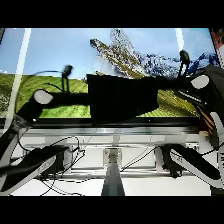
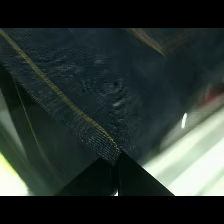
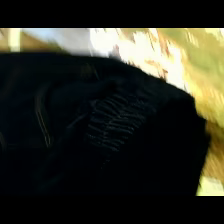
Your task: Fold the clothes and pants, and hang the long-sleeved shirts on hangers.
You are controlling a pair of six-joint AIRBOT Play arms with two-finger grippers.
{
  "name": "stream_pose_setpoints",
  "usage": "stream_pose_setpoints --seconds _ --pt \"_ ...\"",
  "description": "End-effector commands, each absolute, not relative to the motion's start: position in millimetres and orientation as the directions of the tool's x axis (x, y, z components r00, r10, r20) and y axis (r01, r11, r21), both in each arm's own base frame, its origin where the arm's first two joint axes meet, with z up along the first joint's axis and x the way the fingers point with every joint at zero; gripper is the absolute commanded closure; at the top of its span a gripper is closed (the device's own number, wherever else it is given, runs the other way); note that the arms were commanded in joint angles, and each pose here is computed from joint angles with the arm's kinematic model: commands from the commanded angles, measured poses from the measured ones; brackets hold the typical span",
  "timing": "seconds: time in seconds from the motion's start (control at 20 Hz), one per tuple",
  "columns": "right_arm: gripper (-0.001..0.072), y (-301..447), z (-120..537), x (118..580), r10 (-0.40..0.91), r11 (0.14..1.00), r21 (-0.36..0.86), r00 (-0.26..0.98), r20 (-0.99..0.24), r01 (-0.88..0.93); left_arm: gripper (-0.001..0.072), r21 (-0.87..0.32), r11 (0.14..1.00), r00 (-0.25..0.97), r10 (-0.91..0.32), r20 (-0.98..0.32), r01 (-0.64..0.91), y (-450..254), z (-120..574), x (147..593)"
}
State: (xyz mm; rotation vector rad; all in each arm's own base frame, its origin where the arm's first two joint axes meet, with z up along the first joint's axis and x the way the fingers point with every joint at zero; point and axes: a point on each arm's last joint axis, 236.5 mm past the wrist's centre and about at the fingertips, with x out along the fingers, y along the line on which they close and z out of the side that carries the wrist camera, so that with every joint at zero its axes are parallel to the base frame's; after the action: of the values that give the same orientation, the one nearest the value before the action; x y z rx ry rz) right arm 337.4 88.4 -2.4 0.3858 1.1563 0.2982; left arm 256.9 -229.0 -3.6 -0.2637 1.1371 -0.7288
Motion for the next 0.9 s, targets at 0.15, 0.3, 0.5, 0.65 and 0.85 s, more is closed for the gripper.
stream_pose_setpoints --seconds 0.15,0.3,0.5,0.65,0.85 --pt "0.0675 53 -45 205 0.309 0.944 0.323 -0.164 -0.937 -0.065 0.0685 -0.444 0.783 -0.020 -0.485 -0.874 0.436 -235 -57 190" --pt "0.0482 55 -44 192 0.315 0.933 0.344 -0.218 -0.924 -0.110 0.0685 -0.399 0.795 -0.019 -0.439 -0.898 0.457 -225 -66 192" --pt "0.0011 40 -52 211 0.254 0.951 0.273 -0.138 -0.958 -0.146 0.0685 -0.386 0.797 -0.049 -0.413 -0.910 0.465 -218 -68 185" --pt "0.0010 28 -58 252 0.202 0.972 0.196 0.037 -0.979 -0.126 0.0684 -0.388 0.796 -0.068 -0.405 -0.912 0.465 -216 -69 181" --pt "0.0010 29 -81 265 0.211 0.974 0.213 0.026 -0.977 0.075 0.0474 -0.383 0.804 -0.056 -0.403 -0.913 0.456 -218 -76 187"
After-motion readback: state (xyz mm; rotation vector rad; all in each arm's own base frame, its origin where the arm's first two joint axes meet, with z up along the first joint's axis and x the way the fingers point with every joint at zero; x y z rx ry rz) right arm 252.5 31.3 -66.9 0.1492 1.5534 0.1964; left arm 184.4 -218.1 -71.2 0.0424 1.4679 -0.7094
